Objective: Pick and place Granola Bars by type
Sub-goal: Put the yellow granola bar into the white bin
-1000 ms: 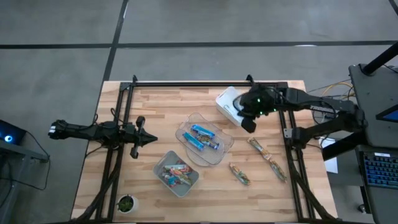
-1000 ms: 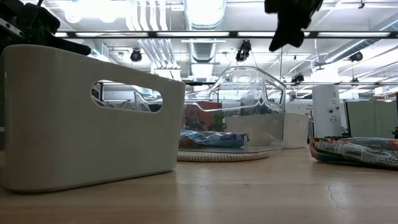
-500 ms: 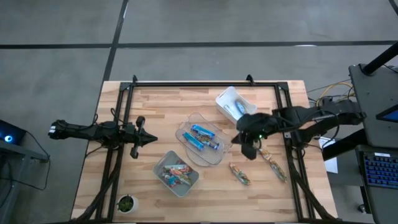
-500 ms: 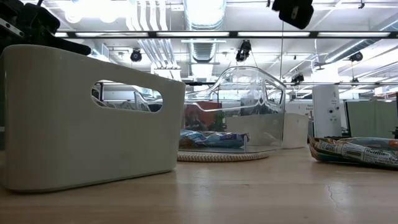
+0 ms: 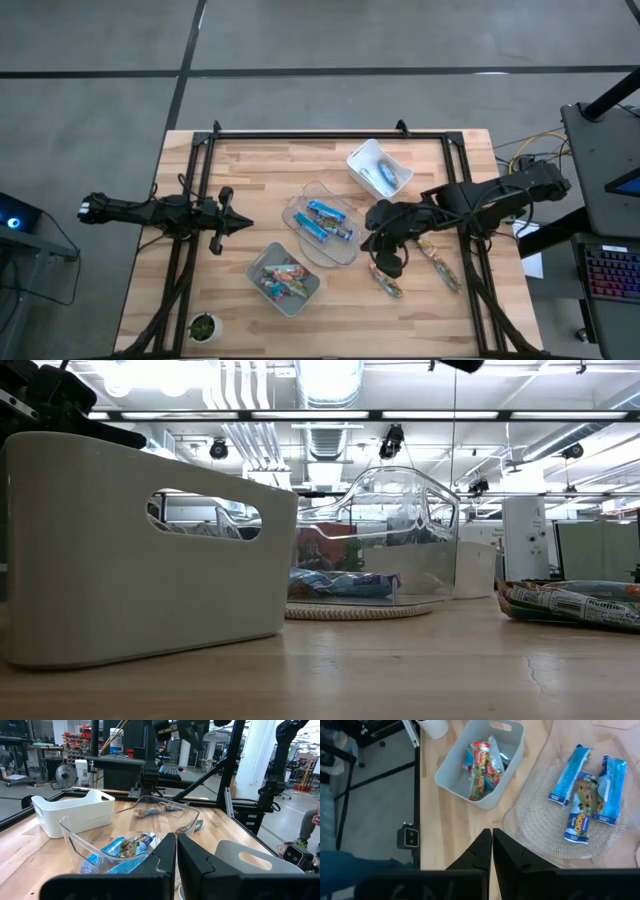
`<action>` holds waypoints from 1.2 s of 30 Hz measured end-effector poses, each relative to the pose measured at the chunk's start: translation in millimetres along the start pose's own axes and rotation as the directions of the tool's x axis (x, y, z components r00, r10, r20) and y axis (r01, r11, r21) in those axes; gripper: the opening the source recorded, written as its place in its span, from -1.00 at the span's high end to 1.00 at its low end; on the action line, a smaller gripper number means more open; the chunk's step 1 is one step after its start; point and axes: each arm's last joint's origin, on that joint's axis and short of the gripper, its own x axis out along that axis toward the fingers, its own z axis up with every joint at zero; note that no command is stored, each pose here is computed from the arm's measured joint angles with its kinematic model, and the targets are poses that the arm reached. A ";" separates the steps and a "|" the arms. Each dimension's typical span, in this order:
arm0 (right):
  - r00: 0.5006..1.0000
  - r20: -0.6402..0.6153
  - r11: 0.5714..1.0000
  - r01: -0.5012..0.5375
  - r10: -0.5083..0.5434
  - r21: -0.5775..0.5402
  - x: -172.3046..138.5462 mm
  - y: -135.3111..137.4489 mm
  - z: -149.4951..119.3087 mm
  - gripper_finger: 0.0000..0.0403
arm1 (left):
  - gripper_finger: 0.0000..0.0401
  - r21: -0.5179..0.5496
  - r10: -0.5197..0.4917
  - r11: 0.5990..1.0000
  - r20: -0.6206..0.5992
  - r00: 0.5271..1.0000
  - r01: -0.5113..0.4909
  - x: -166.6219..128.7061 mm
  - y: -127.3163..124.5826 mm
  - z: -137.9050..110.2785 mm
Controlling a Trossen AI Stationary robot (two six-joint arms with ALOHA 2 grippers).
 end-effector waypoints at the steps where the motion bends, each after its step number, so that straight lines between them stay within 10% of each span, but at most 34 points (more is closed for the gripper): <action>1: 1.000 -0.011 1.000 0.005 -0.005 -0.006 -0.3 2.6 3.2 0.96 | 1.00 0.000 0.000 1.000 0.000 1.000 0.000 0.0 0.0 -0.1; 36: 0.847 -0.462 0.890 0.398 -0.262 0.224 25.0 35.7 -43.4 0.96 | 1.00 0.000 0.000 1.000 0.000 1.000 0.000 0.0 0.0 -0.1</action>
